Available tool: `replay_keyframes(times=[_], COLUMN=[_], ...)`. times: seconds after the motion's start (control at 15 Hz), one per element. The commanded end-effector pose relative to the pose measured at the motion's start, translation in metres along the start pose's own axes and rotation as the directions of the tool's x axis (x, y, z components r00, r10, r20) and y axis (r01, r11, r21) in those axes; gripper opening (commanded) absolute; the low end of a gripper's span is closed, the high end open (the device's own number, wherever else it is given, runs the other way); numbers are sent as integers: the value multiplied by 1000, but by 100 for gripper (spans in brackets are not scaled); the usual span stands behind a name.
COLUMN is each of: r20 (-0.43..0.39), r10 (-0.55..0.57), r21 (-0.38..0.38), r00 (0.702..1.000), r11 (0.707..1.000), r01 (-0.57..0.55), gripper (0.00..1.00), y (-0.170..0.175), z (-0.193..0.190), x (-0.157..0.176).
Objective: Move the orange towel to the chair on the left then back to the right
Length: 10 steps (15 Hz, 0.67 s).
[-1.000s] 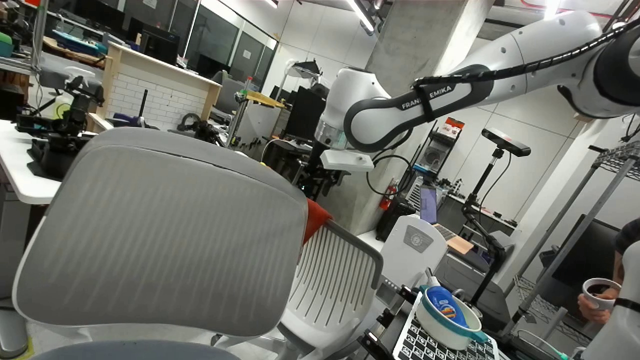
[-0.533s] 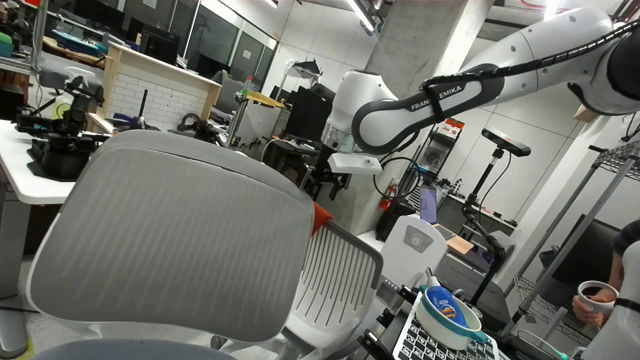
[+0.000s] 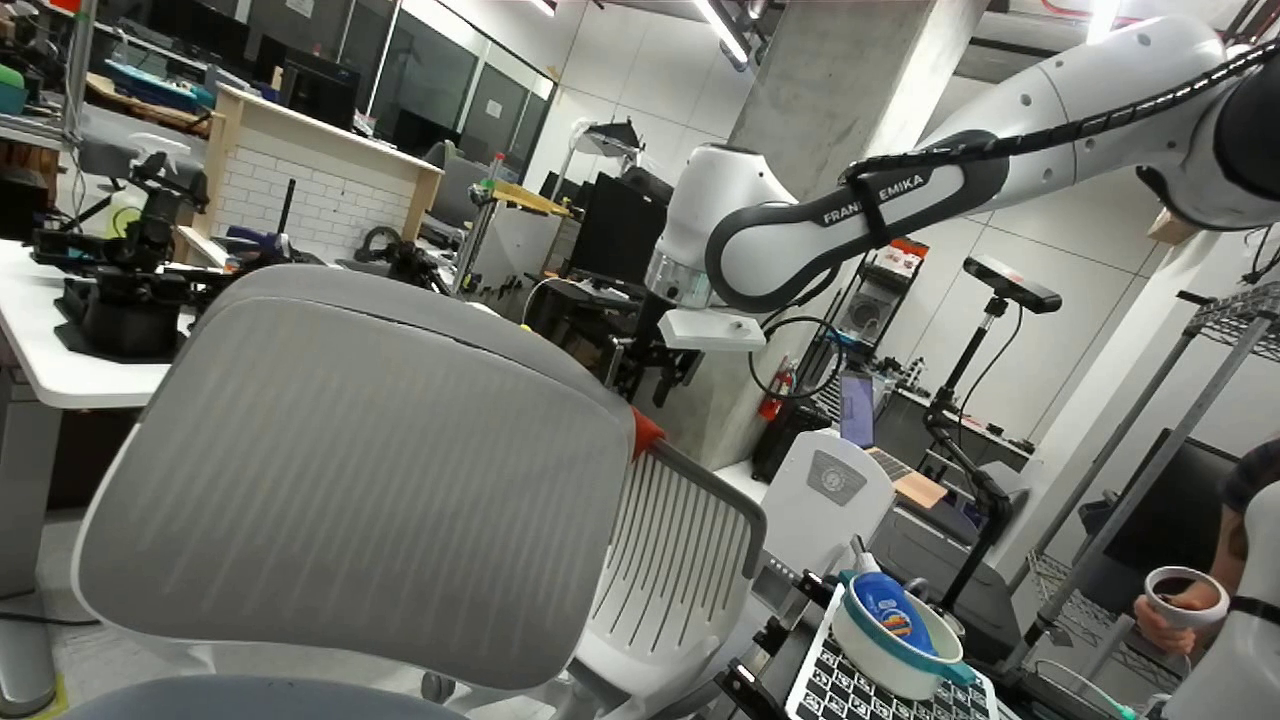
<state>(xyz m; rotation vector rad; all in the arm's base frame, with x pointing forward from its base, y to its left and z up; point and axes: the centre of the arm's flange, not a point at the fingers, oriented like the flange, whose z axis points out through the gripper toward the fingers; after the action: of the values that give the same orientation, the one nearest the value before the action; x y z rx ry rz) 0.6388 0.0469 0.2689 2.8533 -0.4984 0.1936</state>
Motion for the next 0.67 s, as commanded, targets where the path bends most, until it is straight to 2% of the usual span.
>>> replay_keyframes(times=[0.0,0.33,0.4,0.47,0.6], r20=[31,61,60,58,60], r10=[-11,-7,-11,-13,-11], r21=[-40,-61,-59,-60,-59], r00=[999,998,998,998,998], r11=[999,998,998,998,998], r01=[12,11,15,16,14], gripper=[42,4,0,4,0], y=[4,13,10,11,12], z=[44,72,78,79,79], x=[-13,-12,-13,-10,-9])
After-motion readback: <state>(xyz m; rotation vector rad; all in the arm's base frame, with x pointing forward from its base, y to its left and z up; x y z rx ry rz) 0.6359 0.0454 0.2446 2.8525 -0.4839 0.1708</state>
